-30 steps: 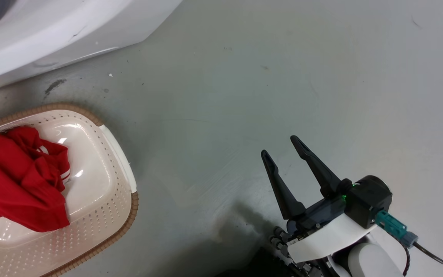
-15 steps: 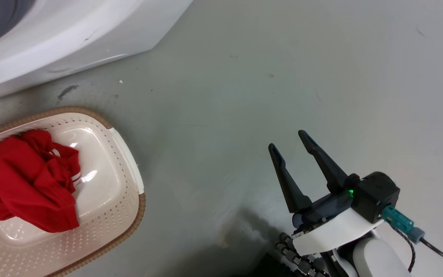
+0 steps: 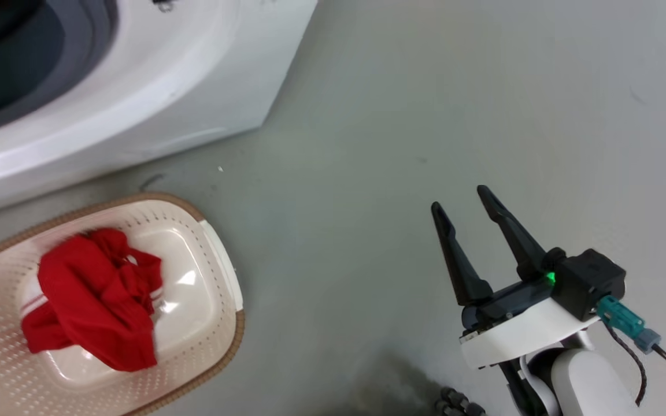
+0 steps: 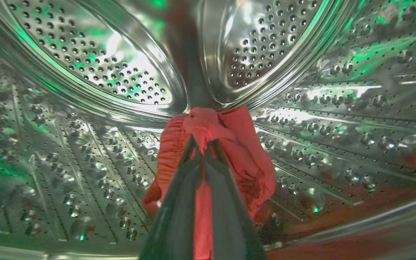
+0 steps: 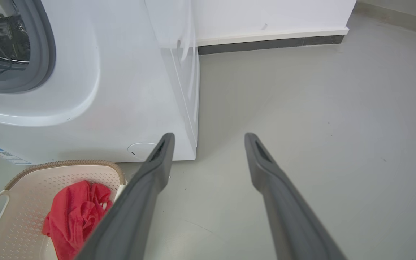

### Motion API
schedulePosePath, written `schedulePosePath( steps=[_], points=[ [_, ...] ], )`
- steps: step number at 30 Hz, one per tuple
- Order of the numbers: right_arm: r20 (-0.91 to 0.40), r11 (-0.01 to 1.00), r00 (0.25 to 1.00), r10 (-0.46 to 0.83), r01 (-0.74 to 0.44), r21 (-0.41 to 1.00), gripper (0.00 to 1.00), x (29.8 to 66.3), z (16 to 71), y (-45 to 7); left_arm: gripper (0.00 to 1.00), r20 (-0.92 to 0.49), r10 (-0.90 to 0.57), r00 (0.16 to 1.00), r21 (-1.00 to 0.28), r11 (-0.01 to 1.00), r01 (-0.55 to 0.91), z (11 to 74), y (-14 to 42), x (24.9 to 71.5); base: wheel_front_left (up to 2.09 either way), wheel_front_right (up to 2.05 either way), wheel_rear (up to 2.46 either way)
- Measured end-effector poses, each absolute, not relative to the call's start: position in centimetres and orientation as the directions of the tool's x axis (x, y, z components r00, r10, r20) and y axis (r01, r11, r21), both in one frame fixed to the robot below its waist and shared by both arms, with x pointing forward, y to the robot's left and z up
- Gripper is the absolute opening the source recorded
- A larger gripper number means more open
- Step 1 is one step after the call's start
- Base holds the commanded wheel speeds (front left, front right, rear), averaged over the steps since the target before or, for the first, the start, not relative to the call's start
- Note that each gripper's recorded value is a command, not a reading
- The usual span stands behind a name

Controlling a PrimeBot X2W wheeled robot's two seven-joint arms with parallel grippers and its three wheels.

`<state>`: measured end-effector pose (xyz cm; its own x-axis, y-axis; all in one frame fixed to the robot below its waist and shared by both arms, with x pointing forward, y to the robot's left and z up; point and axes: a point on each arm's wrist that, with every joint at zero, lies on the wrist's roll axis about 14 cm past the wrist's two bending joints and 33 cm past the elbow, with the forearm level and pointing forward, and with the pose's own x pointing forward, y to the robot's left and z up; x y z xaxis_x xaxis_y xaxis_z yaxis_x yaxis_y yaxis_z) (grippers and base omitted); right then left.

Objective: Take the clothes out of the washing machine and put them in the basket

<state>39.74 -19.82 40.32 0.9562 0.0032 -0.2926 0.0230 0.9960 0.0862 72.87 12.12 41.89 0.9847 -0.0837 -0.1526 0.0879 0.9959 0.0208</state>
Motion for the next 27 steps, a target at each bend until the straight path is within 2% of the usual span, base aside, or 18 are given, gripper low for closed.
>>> schedulePosePath(
  steps=[16, 27],
  points=[
    [-0.156, 0.994, 0.987, -0.034, 0.049, 0.094, 1.00, 37.1, 46.8, -20.8, 0.00, -0.014, -0.097, 0.995, -0.011, 0.995, 0.097, 48.7, 14.0, 64.9, 0.00, 0.00, 0.00],
    [-0.089, 0.996, 0.996, 0.003, 0.005, 0.090, 1.00, 35.4, 49.9, -19.6, 0.00, 0.106, -0.099, 0.989, -0.019, 0.995, 0.101, 54.5, 14.9, 58.4, 0.00, 0.00, 0.00]
  ],
)
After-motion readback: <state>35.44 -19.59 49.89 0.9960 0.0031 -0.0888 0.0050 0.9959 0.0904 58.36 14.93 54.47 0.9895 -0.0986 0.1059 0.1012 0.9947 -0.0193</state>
